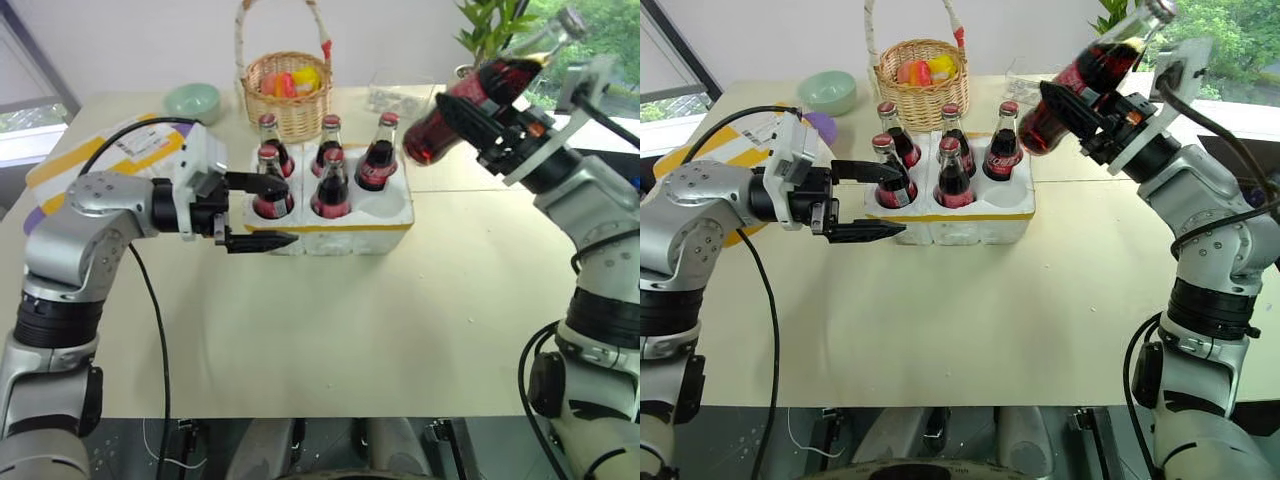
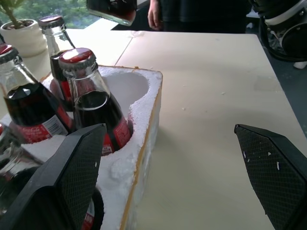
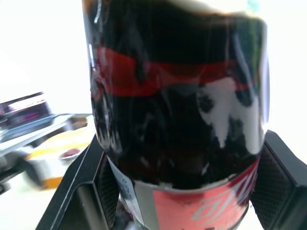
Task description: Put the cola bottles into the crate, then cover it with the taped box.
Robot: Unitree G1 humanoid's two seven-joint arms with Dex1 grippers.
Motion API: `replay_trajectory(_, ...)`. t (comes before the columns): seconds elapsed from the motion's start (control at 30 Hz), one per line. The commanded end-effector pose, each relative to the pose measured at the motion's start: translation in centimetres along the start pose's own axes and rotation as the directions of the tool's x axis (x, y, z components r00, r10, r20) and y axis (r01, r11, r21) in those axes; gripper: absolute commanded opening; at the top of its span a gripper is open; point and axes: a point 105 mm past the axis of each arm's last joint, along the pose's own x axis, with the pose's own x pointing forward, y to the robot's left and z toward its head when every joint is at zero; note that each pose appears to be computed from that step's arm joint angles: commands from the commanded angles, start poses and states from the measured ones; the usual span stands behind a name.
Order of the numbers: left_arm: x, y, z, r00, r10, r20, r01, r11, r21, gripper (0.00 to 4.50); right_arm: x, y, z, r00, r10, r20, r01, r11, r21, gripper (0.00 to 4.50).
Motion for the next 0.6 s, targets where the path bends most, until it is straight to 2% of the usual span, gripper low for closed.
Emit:
replay_trajectory(0.03, -0.5, -0.1, 1.3, 1.000, 0.017, 0.024, -0.018, 0.999, 0.045, 4.50, 0.8, 1.0, -1.0, 0.998, 0.030, -0.054, -0.034, 0.996, -0.078, 2.81)
replay_trajectory(0.23, -0.8, 0.0, 1.3, 0.999, 0.037, 0.030, -0.038, 0.998, 0.044, 4.50, 1.4, 0.5, -5.0, 0.979, 0.012, -0.202, -0.050, 0.982, -0.183, 2.81)
replay_trajectory(0.47, -0.7, -0.1, 1.3, 0.998, 0.042, 0.037, -0.044, 0.998, 0.043, 4.50, 2.1, 0.9, -8.8, 0.941, 0.047, -0.336, -0.131, 0.964, -0.230, 2.81)
replay_trajectory(0.57, -0.7, -0.1, 1.3, 0.998, 0.045, 0.036, -0.047, 0.998, 0.043, 4.50, 2.4, 0.8, -10.2, 0.920, 0.058, -0.388, -0.148, 0.968, -0.204, 2.81)
replay_trajectory(0.6, -0.7, -0.1, 1.3, 0.998, 0.047, 0.034, -0.049, 0.998, 0.044, 4.50, 2.5, 0.7, -10.4, 0.916, 0.061, -0.397, -0.150, 0.969, -0.198, 3.31)
